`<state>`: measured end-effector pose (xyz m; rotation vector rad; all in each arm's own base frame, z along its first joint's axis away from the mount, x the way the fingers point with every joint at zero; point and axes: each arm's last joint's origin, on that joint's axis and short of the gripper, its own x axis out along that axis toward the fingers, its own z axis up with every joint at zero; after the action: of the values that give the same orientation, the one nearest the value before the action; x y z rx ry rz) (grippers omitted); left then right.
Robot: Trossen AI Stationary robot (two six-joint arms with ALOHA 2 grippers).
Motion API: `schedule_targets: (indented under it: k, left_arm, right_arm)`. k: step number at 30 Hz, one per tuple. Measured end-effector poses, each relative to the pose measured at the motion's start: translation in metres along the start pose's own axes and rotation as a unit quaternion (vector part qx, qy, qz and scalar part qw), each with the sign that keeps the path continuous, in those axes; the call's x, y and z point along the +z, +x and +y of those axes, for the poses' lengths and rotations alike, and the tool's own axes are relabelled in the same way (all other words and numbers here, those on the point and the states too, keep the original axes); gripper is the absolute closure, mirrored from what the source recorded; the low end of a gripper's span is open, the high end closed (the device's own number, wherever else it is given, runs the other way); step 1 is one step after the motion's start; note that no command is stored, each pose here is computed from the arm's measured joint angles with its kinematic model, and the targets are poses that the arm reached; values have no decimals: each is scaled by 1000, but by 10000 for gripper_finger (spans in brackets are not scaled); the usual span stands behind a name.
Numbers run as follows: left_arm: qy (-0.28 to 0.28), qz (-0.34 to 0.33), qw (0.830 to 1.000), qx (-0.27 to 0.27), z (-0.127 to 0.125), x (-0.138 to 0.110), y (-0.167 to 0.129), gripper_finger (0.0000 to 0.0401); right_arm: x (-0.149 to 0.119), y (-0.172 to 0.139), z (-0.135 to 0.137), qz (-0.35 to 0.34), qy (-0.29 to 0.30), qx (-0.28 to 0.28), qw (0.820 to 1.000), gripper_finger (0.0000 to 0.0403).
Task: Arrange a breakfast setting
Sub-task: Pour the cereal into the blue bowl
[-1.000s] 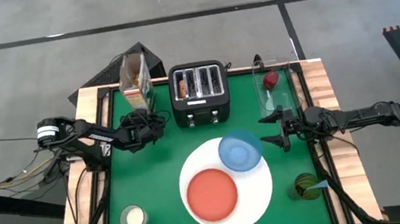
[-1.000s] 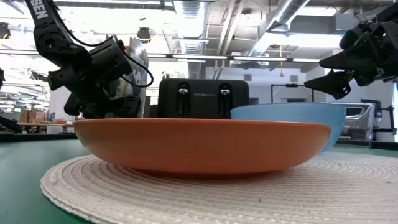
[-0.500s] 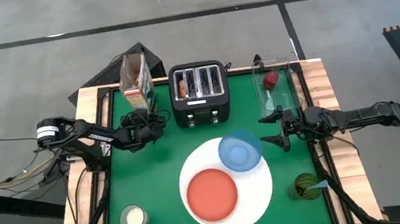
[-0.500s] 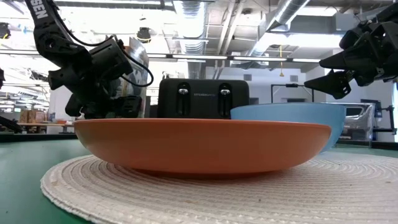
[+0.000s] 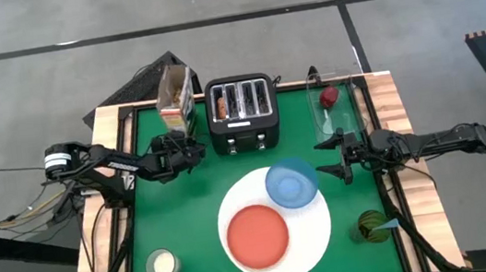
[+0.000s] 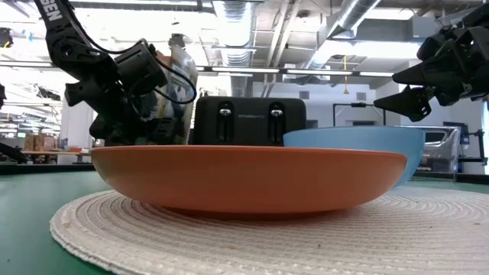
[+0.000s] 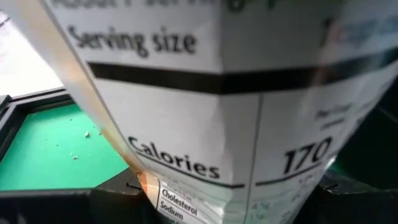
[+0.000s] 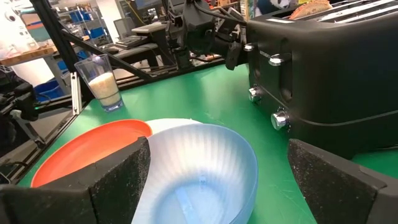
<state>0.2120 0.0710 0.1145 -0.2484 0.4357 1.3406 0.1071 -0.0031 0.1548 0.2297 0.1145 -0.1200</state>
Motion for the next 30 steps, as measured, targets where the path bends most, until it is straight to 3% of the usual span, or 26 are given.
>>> schedule_targets:
  k: [14,21,30]
  left_arm:
    - [29,17,999,9,20,14,-17,195]
    - [34,45,998,-25,38,26,-36,195]
    - [18,28,999,-43,59,40,-57,195]
  right_arm:
    - [0,0,0,0,0,0,1000,7]
    - [0,0,0,0,0,0,1000,7]
    - [0,0,0,0,0,0,1000,7]
